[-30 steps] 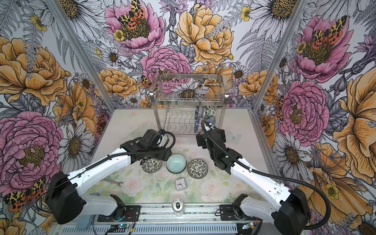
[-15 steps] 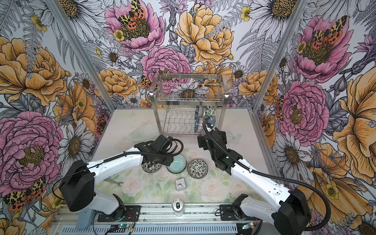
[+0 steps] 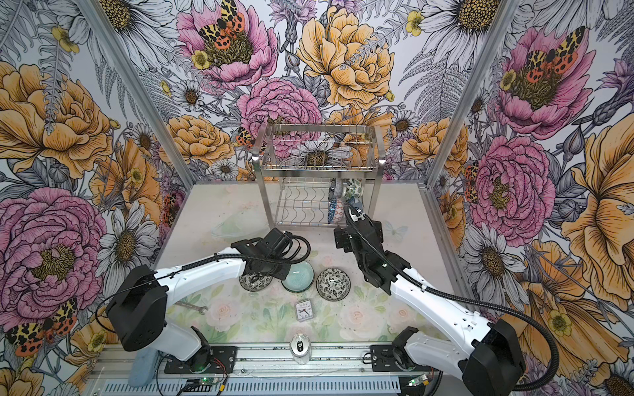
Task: Load the bowls into the dish rack
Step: 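Lower the left gripper onto the pale green bowl rim and close on it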
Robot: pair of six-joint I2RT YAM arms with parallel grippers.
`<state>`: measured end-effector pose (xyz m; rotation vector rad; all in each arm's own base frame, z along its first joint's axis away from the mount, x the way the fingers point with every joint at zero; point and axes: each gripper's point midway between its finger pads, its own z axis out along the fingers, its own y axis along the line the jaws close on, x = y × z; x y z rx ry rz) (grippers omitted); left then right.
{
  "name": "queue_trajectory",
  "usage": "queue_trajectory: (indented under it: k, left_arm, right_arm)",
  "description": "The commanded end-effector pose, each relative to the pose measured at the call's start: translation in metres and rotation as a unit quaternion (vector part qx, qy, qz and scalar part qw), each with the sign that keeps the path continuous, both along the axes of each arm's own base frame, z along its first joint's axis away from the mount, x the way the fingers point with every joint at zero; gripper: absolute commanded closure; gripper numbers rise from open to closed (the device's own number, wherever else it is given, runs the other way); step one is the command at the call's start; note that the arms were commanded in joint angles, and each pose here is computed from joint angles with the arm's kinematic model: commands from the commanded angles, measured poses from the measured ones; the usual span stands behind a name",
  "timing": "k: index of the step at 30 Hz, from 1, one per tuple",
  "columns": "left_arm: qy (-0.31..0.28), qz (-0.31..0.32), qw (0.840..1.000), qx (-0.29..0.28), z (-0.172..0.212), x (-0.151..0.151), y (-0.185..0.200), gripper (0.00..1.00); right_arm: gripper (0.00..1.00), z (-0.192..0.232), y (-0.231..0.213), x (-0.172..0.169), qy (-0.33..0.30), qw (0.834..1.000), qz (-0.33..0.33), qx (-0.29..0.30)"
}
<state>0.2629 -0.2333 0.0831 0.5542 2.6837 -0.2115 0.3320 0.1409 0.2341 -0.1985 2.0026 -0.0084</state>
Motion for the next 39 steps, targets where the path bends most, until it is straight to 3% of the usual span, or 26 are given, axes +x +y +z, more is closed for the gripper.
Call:
queue_trajectory:
  k: [1, 9, 25, 30, 39]
  left_arm:
    - [-0.020, 0.000, 1.000, 0.000, 0.008, 0.009, -0.003, 0.88]
    - [-0.022, -0.001, 1.000, -0.001, 0.010, 0.009, -0.001, 1.00]
    - [-0.058, -0.005, 0.998, -0.005, 0.048, 0.013, 0.010, 1.00]
    - [-0.047, -0.010, 0.999, 0.000, 0.040, 0.013, 0.009, 0.81]
    - [-0.031, -0.014, 0.999, -0.003, 0.032, 0.011, 0.005, 0.73]
  right_arm:
    - [0.00, 0.002, -0.005, -0.002, -0.001, 1.000, -0.005, 0.008]
    - [0.00, 0.002, -0.008, -0.002, 0.000, 1.000, -0.008, 0.007]
    - [0.00, 0.000, -0.007, -0.001, 0.003, 1.000, -0.006, 0.010]
    - [0.00, 0.001, -0.007, 0.000, 0.003, 1.000, -0.006, 0.009]
    - [0.00, 0.000, -0.006, 0.002, 0.006, 1.000, -0.005, 0.006]
